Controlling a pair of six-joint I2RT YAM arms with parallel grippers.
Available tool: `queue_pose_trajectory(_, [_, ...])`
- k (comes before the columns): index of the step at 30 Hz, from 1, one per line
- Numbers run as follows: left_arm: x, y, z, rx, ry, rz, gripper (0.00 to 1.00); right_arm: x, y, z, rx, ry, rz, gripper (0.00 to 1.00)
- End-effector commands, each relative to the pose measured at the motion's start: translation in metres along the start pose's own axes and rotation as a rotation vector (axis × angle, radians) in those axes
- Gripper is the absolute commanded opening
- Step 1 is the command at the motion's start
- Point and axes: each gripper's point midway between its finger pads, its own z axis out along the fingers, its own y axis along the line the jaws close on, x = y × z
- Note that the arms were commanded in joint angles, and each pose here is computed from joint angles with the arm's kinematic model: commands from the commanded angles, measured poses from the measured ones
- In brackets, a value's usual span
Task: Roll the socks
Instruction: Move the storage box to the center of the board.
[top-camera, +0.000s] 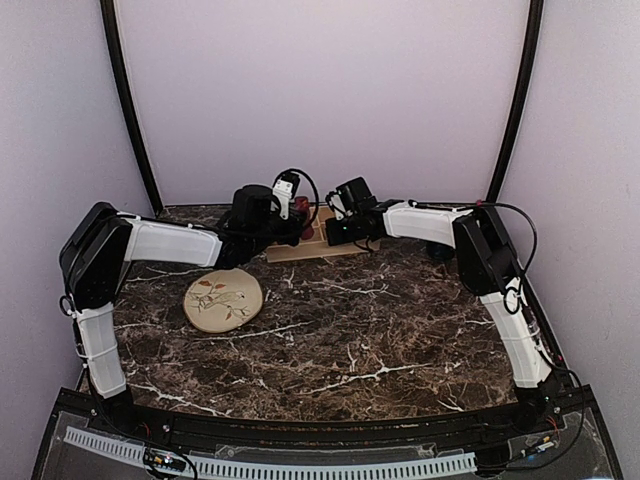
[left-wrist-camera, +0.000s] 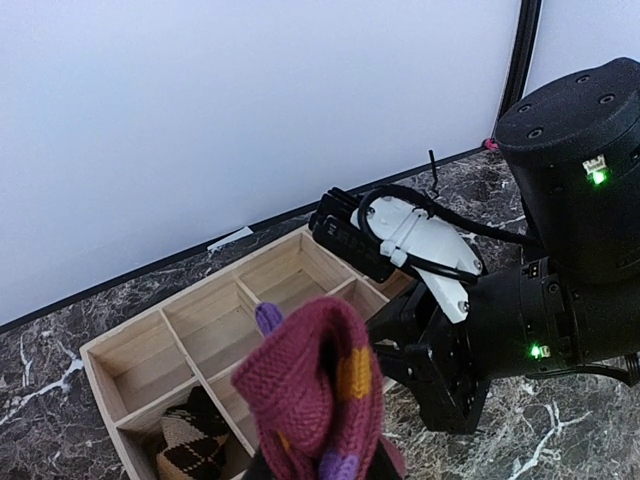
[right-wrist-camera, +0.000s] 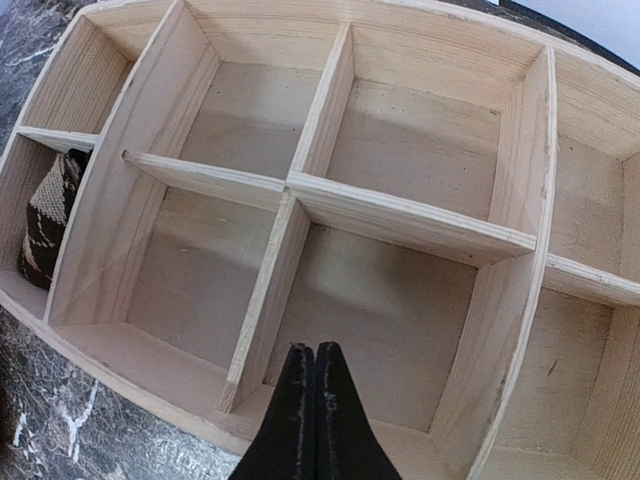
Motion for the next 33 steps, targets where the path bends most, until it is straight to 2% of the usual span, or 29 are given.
queue_pose_trajectory(1, [-0.025, 0.003, -0.001, -0.005, -0.052, 0.020, 0.00, 0.037, -0.005, 0.003, -0.001, 0.128, -0.004, 0.00])
queue_pose_trajectory(27, [-0.028, 0.019, -0.015, -0.071, -0.039, 0.073, 0.00, 0.105, 0.012, -0.034, -0.093, 0.400, -0.116, 0.00])
queue_pose_trajectory(33, [-0.025, 0.031, -0.019, -0.094, -0.033, 0.072, 0.00, 0.135, 0.025, -0.049, -0.128, 0.467, -0.162, 0.00])
